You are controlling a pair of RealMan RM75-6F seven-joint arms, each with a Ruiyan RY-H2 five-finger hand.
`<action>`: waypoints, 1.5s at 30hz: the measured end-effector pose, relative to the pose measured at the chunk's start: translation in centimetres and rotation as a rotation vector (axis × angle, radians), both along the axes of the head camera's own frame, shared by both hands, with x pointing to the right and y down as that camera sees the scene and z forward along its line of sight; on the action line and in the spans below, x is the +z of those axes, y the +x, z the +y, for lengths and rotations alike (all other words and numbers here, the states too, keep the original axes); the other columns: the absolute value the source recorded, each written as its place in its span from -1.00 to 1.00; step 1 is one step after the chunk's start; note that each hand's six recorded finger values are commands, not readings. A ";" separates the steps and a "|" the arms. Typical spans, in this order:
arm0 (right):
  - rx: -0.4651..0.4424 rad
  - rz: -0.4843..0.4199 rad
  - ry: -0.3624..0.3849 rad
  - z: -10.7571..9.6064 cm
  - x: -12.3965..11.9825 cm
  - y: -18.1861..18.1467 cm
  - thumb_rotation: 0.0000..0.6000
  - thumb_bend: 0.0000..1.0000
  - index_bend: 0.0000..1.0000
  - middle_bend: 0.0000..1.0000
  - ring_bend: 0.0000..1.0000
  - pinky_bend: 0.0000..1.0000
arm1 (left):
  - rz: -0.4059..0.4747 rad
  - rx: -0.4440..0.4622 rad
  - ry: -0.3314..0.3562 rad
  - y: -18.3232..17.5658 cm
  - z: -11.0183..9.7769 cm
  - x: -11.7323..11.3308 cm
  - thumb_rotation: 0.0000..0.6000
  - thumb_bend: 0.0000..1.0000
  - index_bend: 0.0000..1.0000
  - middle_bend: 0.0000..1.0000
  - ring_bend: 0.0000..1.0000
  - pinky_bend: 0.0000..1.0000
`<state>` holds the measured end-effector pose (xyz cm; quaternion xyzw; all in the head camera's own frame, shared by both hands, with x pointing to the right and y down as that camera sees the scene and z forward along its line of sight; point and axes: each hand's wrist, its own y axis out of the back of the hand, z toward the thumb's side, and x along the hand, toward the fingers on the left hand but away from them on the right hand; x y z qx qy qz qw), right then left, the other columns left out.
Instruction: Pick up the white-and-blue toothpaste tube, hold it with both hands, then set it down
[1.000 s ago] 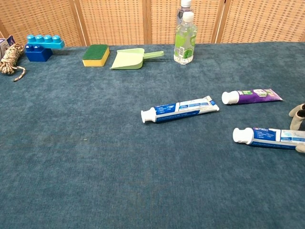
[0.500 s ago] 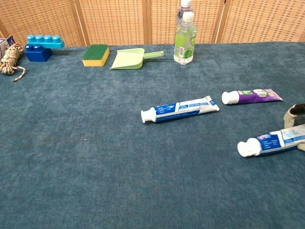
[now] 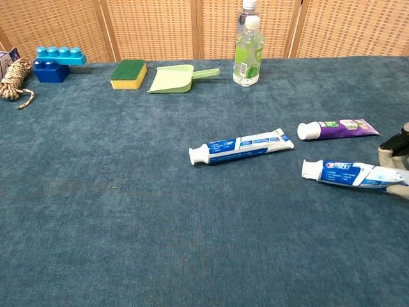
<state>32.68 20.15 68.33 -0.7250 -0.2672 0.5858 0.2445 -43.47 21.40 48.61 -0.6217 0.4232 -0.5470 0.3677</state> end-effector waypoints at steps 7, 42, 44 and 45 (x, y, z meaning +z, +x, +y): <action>0.069 -0.087 -0.048 -0.3 -0.5 -0.1 1.00 0.26 1.00 0.52 0.45 0.34 | 0.008 0.007 -0.024 0.3 -0.2 0.6 1.00 -0.21 -0.48 -0.64 -0.64 -0.60; 0.246 -0.726 -0.364 -0.2 -7.4 -8.3 1.00 0.27 1.00 0.54 0.49 0.36 | 0.405 0.195 -0.360 14.6 -6.2 7.4 1.00 -0.23 -0.52 -0.63 -0.55 -0.46; 0.245 -0.723 -0.364 -0.1 -7.3 -8.6 1.00 0.28 1.00 0.54 0.49 0.36 | 0.430 0.212 -0.385 15.9 -6.4 7.5 1.00 -0.24 -0.51 -0.65 -0.55 -0.43; 0.248 -0.721 -0.364 -0.1 -7.1 -8.7 1.00 0.28 1.00 0.54 0.49 0.36 | 0.439 0.218 -0.395 16.3 -6.6 7.5 1.00 -0.24 -0.52 -0.65 -0.55 -0.45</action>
